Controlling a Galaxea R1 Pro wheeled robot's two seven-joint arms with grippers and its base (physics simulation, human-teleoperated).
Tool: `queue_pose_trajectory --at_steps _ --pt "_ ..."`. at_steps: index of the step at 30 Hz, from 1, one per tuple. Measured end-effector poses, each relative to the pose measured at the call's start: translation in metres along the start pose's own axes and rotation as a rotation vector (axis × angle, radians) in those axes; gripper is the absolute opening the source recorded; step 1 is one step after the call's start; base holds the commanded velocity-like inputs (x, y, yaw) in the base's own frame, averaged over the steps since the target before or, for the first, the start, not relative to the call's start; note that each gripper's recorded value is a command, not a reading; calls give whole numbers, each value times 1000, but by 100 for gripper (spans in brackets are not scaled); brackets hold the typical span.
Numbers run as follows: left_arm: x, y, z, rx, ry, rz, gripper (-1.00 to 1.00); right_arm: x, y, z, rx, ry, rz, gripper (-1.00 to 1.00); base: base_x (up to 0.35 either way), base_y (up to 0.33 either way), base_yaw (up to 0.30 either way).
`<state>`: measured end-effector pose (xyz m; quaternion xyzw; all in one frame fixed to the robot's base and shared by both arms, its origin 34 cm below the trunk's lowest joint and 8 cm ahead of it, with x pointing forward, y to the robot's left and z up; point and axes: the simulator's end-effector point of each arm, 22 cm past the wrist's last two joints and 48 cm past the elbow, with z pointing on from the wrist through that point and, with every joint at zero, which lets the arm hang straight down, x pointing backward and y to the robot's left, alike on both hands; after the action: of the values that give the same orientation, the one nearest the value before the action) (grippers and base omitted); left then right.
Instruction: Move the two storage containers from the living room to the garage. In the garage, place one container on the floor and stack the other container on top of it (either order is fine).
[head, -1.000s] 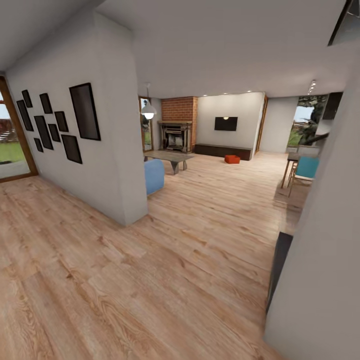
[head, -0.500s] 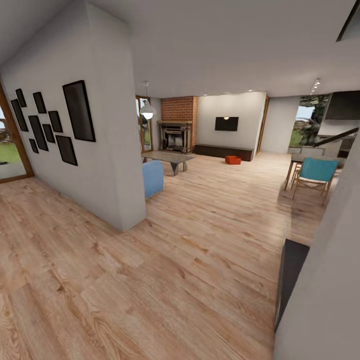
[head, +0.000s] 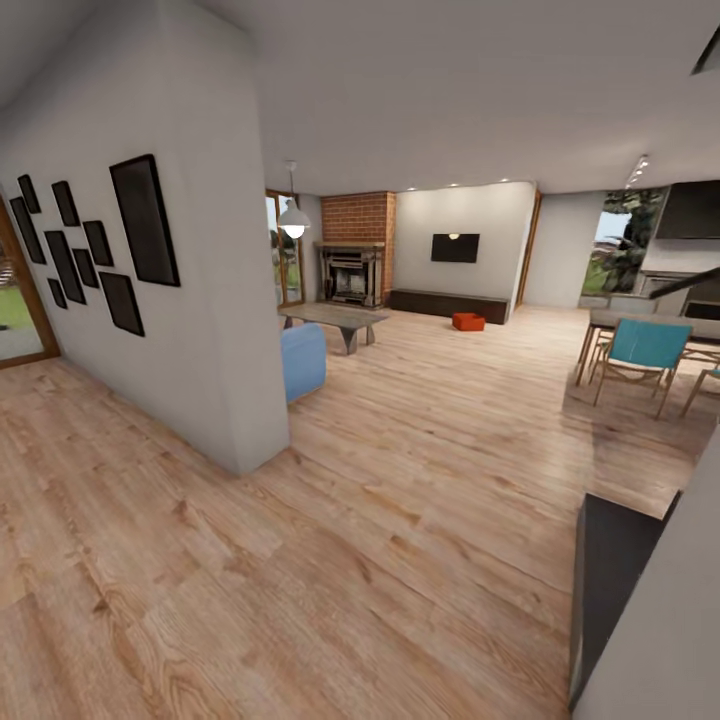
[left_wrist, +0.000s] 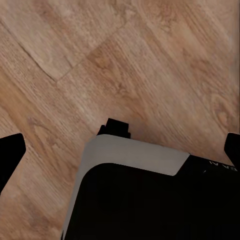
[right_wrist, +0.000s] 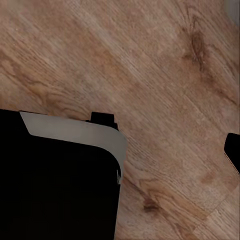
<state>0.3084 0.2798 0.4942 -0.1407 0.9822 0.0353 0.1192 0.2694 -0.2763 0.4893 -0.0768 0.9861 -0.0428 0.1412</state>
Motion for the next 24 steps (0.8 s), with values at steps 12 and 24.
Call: queue_pose_trajectory --at_steps 12,24 --pt "0 0 0 0 -1 1 100 0 1 0 0 1 -1 100 325 0 0" --pt "-1 0 0 0 -4 1 100 0 1 0 0 1 -1 100 325 0 0"
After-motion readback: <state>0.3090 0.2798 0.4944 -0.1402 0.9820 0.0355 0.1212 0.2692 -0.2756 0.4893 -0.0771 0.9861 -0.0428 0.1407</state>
